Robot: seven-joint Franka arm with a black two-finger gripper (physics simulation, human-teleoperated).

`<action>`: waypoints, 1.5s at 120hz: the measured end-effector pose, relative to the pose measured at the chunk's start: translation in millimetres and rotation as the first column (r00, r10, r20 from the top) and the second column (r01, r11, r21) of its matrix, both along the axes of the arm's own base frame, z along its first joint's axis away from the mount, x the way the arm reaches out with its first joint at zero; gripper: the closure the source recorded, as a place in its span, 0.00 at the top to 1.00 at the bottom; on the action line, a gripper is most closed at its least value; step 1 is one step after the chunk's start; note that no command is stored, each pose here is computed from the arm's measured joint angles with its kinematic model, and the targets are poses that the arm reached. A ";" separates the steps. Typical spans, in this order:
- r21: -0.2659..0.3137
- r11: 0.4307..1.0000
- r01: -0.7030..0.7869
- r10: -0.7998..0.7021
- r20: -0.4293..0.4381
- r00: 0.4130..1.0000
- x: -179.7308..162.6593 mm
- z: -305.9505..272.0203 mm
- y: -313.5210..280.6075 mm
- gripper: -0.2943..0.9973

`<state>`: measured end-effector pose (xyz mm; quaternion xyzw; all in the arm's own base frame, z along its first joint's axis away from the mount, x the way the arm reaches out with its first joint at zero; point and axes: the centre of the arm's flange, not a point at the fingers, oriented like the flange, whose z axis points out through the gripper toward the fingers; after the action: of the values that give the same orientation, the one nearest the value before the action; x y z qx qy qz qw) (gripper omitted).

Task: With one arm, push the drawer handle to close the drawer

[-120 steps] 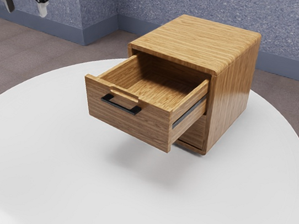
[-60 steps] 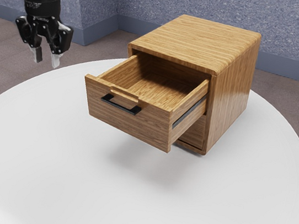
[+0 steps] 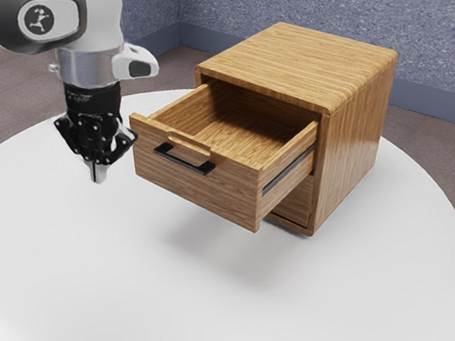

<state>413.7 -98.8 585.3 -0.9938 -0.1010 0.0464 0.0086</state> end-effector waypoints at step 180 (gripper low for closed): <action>0.156 0.987 0.048 -0.086 0.241 0.967 97.4 -53.7 -48.5 0.16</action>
<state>511.1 -147.4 531.6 -0.9912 -0.0708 -0.0858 0.0718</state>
